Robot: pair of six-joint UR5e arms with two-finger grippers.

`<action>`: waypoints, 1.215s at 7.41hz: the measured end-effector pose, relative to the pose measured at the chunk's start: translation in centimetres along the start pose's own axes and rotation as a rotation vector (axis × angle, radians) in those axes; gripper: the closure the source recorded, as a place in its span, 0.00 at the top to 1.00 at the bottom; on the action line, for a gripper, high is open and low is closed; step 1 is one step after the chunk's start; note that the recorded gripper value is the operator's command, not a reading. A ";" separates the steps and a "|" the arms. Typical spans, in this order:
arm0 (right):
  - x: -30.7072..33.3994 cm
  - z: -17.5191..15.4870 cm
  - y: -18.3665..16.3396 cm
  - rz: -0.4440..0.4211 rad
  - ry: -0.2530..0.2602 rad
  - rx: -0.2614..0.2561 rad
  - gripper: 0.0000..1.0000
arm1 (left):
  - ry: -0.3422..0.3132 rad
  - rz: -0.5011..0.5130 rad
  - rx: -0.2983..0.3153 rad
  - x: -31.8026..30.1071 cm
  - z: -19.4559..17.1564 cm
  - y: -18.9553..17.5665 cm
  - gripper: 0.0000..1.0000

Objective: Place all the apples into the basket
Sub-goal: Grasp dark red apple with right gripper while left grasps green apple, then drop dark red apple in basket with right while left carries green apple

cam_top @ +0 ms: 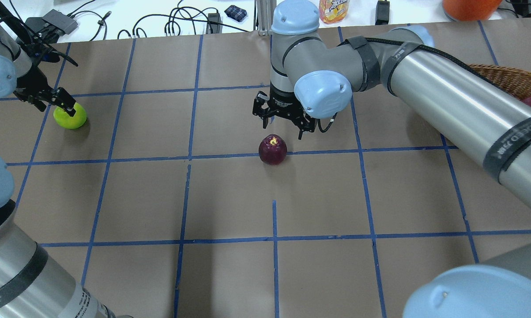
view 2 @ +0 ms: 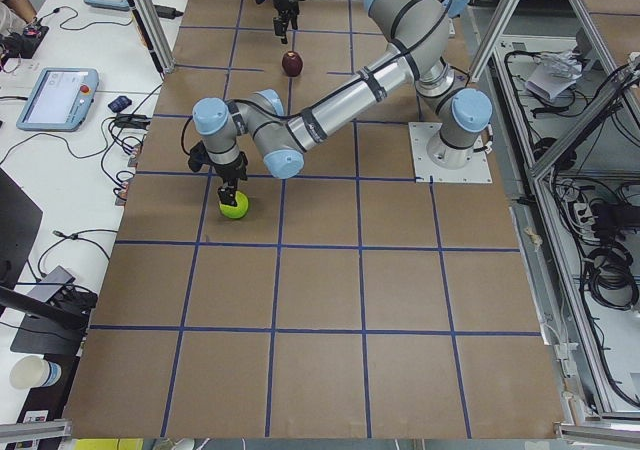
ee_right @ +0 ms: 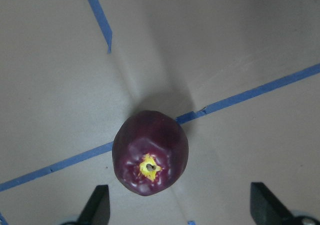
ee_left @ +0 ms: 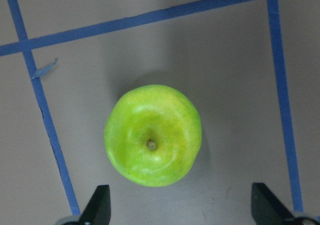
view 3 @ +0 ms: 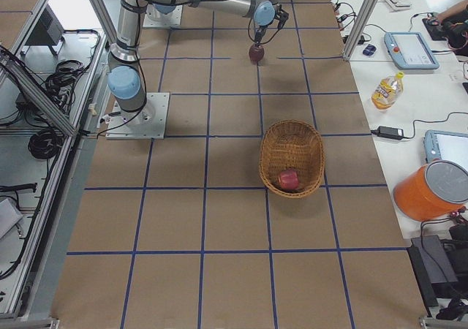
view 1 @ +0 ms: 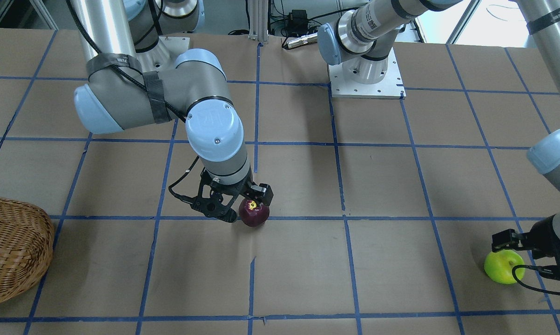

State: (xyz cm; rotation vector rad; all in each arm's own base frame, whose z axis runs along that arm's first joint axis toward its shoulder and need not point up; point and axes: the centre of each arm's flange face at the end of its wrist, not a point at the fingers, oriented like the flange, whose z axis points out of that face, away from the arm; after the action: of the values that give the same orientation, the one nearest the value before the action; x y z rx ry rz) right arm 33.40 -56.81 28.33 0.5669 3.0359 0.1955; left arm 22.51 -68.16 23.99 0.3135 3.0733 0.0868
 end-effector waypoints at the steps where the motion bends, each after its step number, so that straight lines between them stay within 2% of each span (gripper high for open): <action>1: -0.3 1.0 0.0 -0.003 0.007 -0.015 1.00 | 0.025 0.003 -0.002 -0.7 1.6 -0.2 1.00; 3: -1.0 2.7 -0.2 -0.014 0.012 -0.036 1.00 | 0.090 0.001 0.012 -0.7 4.6 -0.9 1.00; 5: -1.3 3.9 -0.5 -0.019 0.012 -0.051 1.00 | 0.094 0.003 0.028 -0.9 5.8 -1.3 0.98; 7: -1.6 5.3 -0.9 -0.021 0.012 -0.059 1.00 | 0.085 0.007 0.039 -0.9 5.0 -1.3 0.33; 8: -1.7 5.9 -1.1 -0.020 0.013 -0.061 1.00 | 0.087 0.012 0.031 -0.6 4.3 -1.1 0.21; 9: -1.8 6.6 -1.2 -0.020 0.017 -0.066 1.00 | 0.094 0.017 0.020 0.0 3.2 -1.0 0.21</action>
State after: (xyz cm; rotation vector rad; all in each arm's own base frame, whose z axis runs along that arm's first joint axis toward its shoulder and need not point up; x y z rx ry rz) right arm 35.07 -57.83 21.69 0.5331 3.0370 0.3001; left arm 22.52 -68.99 20.75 0.3461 3.1666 0.0733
